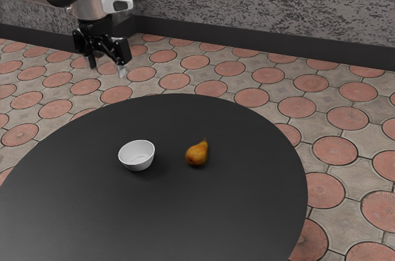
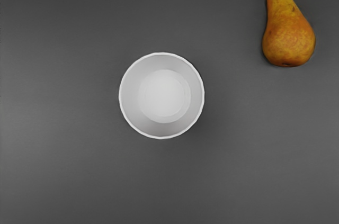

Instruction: Place the pear in the bowl.

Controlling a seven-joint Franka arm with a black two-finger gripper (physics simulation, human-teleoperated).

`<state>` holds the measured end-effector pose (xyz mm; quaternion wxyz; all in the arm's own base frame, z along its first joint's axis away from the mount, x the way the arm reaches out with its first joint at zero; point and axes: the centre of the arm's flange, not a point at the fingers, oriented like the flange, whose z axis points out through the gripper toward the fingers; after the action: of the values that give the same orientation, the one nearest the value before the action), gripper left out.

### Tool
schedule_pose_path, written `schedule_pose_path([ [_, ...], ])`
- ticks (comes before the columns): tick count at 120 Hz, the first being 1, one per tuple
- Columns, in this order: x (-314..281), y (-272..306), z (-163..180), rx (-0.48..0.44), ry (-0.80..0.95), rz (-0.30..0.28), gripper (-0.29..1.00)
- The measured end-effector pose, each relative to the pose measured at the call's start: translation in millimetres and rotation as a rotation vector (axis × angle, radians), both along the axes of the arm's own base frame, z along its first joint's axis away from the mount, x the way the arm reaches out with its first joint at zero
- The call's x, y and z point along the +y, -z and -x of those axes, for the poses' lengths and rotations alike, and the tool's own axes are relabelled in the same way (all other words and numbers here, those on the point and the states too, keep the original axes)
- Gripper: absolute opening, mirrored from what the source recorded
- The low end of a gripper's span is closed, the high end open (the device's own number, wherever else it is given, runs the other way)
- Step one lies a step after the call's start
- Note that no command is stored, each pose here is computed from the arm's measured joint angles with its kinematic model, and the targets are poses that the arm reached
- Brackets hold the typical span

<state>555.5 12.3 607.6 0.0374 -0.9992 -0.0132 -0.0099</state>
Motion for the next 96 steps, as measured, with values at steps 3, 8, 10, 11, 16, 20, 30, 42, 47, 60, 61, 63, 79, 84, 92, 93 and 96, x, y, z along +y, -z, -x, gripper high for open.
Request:
schedule_pose_path([
  [3, 2.0, -0.3, -1.2, -0.007, -0.002, 0.001, 0.70],
  [8, 5.3, 3.1, -5.7, -0.011, -0.004, 0.000, 0.70],
  [10, 6.7, 6.8, -10.0, -0.009, -0.006, 0.000, 0.70],
  [11, 7.4, 9.0, -12.6, -0.007, -0.006, 0.000, 0.70],
  [16, 8.9, 28.3, -28.4, 0.015, -0.008, 0.005, 0.70],
  [20, 1.6, 46.0, -41.2, 0.033, 0.003, 0.013, 0.70],
  [30, -43.4, 88.2, -65.7, 0.060, 0.074, 0.037, 0.70],
  [42, -54.0, 141.2, -85.8, 0.098, 0.062, 0.108, 0.70],
  [47, -55.9, 161.7, -92.4, 0.109, 0.049, 0.136, 0.70],
  [60, -62.0, 203.4, -105.1, 0.133, -0.012, 0.179, 0.70],
  [61, -62.5, 207.5, -106.3, 0.136, -0.017, 0.181, 0.70],
  [63, -63.7, 215.4, -108.3, 0.141, -0.025, 0.184, 0.70],
  [79, -76.7, 259.1, -125.9, 0.148, -0.075, 0.201, 0.70],
  [84, -80.6, 266.5, -128.2, 0.148, -0.089, 0.205, 0.70],
  [92, -83.7, 280.8, -130.8, 0.153, -0.117, 0.212, 0.70],
  [93, -84.1, 282.4, -131.1, 0.154, -0.121, 0.213, 0.70],
  [96, -85.9, 286.5, -131.6, 0.155, -0.129, 0.215, 0.70],
])
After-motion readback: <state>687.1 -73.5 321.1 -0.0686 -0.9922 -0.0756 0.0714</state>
